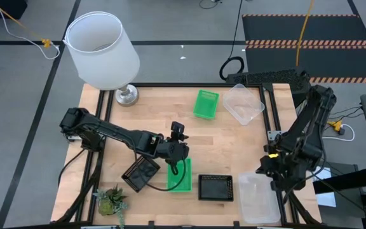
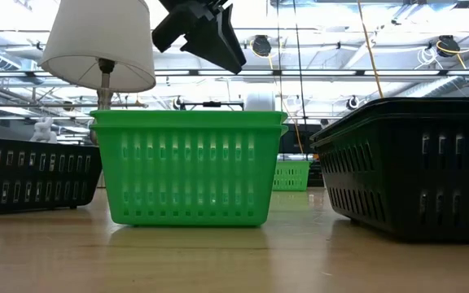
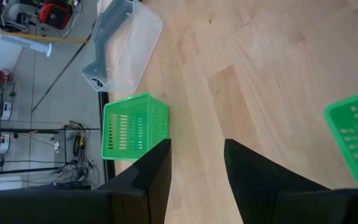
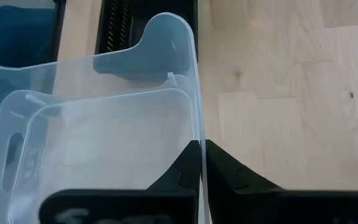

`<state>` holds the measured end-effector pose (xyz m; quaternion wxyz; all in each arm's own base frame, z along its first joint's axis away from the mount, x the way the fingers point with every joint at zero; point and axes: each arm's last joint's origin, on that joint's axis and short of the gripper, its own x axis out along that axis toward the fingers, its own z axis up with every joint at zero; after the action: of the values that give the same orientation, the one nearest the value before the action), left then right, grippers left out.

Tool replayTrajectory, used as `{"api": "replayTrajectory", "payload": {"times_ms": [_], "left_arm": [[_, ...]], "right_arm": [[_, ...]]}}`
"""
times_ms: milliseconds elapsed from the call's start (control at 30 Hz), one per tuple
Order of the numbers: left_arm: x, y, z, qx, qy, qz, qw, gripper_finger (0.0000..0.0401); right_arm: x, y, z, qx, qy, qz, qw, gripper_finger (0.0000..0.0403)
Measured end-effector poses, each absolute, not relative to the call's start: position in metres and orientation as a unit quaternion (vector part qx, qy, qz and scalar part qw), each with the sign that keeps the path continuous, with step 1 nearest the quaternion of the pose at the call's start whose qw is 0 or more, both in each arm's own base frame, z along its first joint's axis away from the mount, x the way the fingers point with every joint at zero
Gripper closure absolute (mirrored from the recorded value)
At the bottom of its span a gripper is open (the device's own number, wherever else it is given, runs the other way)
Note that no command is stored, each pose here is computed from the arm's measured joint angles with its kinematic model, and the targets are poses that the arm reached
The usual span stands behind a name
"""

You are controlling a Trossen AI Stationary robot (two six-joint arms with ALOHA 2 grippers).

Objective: Stack baskets by color
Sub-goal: Stack the top left transparent bin on top of the bottom transparent bin

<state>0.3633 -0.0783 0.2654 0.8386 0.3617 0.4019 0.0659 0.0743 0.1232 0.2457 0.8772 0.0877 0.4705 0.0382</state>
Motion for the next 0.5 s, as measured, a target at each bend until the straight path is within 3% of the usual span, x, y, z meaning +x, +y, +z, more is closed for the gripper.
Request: {"api": "replayTrajectory", "payload": {"times_ms": [233,500], "left_arm": [[0.3634,-0.0782,0.2654,0.362,0.402,0.066,0.839,0.0252],[0.3633,-0.0784,0.2654,0.36,0.402,0.066,0.839,0.0251]], "right_arm": [[0.076,0.1268,0.2421,0.089,0.478,0.026,0.873,0.0397],[0.0766,0.1285,0.2395,0.103,0.487,0.009,0.867,0.0354]]}}
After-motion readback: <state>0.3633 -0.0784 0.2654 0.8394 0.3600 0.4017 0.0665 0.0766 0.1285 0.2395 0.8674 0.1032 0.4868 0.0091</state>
